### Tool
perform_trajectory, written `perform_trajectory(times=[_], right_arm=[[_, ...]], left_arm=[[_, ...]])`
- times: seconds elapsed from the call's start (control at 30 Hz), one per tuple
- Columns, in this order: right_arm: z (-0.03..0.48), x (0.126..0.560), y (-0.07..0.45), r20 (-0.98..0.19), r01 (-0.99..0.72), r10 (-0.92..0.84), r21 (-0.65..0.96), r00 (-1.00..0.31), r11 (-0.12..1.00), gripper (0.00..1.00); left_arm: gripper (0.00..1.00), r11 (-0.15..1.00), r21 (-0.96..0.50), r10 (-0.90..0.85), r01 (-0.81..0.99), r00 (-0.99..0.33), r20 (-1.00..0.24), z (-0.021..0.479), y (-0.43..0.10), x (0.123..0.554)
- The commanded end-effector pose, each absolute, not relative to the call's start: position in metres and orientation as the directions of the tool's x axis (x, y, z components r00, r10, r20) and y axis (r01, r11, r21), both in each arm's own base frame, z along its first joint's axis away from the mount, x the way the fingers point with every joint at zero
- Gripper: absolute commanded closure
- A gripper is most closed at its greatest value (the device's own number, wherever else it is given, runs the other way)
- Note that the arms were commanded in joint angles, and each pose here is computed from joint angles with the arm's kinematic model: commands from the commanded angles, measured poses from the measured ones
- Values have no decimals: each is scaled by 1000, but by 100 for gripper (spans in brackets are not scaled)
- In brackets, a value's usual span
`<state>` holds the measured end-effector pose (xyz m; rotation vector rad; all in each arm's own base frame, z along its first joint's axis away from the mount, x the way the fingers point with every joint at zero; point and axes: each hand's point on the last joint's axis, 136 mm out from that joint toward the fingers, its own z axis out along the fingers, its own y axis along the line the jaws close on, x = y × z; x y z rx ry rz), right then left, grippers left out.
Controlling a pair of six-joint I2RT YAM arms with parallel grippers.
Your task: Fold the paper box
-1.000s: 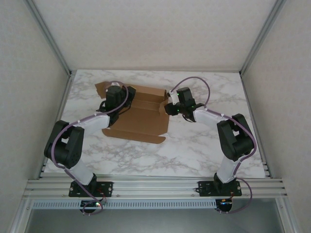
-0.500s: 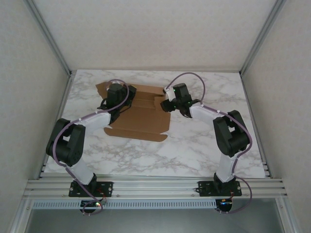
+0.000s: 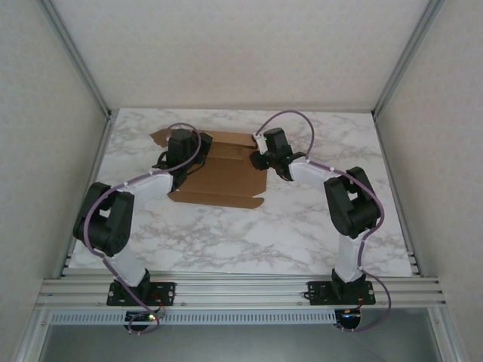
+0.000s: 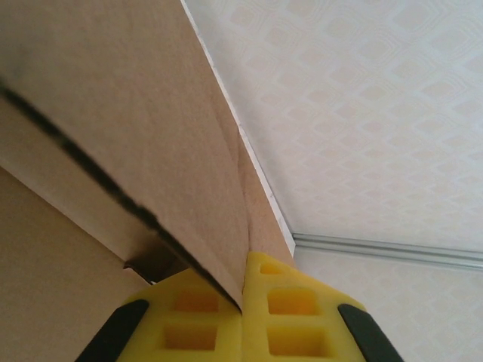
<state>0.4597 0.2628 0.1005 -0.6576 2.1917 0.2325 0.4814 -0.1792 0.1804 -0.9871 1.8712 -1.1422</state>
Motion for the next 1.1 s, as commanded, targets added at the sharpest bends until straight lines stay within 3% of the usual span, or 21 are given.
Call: perform_trajectory(times=[0.0, 0.13, 0.37, 0.6, 0.93, 1.07], right_arm=[[135, 482, 273, -845, -507, -311, -55, -435, 860, 57], [145, 479, 280, -882, -557, -317, -78, -348, 827, 43], [148, 489, 289, -874, -597, -385, -146, -295, 789, 39], [140, 498, 285, -857, -603, -416, -166, -302, 781, 49], [125, 513, 265, -831, -489, -404, -190, -382, 852, 68], [121, 518, 253, -814, -434, -415, -228, -407, 872, 69]], left_arm=[[100, 328, -885, -857, -329, -498, -133, 161, -192, 476], [100, 339, -856, -858, -390, -502, -111, 157, -193, 484], [100, 340, -841, -860, -421, -501, -97, 157, -194, 498], [100, 347, -832, -861, -433, -498, -100, 153, -189, 501], [100, 315, -831, -871, -458, -488, -61, 154, -192, 501], [100, 296, -828, -878, -476, -476, -40, 156, -192, 501]])
